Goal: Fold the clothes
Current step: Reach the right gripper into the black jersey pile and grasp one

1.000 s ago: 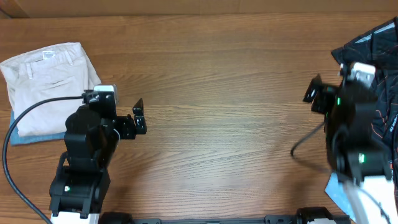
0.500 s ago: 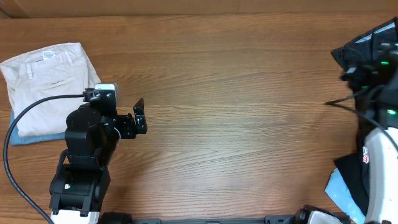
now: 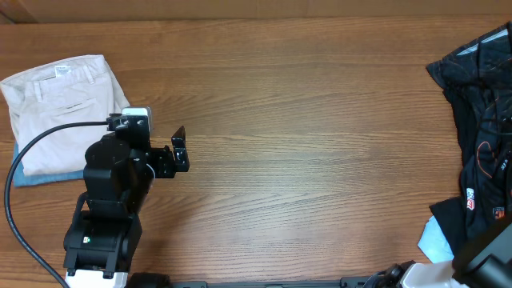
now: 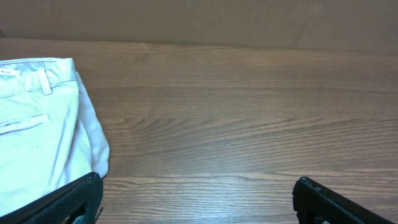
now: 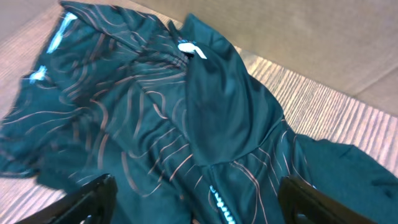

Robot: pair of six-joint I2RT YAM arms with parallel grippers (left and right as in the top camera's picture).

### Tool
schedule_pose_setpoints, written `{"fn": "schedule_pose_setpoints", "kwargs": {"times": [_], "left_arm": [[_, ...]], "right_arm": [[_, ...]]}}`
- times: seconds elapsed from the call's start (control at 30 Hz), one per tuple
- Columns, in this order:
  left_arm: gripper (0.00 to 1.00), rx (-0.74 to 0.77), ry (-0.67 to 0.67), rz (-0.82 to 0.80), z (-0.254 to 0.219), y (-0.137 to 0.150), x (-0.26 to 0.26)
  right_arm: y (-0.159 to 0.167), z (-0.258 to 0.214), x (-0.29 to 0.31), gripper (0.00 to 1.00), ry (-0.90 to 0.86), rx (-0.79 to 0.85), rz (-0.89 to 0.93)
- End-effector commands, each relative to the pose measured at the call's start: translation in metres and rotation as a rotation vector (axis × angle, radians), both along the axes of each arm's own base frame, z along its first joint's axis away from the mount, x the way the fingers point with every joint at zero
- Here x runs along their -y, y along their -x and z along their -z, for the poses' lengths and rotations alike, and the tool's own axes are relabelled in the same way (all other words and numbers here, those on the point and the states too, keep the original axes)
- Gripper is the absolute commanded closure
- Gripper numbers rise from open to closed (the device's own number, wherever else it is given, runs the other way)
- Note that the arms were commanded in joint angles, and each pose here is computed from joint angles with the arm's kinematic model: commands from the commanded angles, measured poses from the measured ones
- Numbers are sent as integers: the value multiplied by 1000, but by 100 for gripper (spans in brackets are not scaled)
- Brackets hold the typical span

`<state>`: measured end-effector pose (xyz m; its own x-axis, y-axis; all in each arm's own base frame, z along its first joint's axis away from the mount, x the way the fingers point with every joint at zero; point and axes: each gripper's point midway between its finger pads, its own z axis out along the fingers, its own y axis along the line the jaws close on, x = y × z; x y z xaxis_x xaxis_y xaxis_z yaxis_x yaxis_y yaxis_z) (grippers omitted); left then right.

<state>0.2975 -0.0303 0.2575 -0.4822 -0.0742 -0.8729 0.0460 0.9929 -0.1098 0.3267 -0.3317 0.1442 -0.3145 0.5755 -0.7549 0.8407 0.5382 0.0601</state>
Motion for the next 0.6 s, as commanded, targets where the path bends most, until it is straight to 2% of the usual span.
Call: {"fn": "schedule_pose_setpoints", "kwargs": {"times": [0.0, 0.2, 0.57], "left_arm": [[0, 36, -8, 21, -14, -1, 3], [0, 34, -9, 21, -14, -1, 3], [0, 35, -8, 21, -14, -1, 3]], "right_arm": [[-4, 10, 13, 17, -6, 9, 21], [-8, 53, 17, 20, -55, -46, 24], [-2, 74, 29, 27, -42, -84, 69]]}}
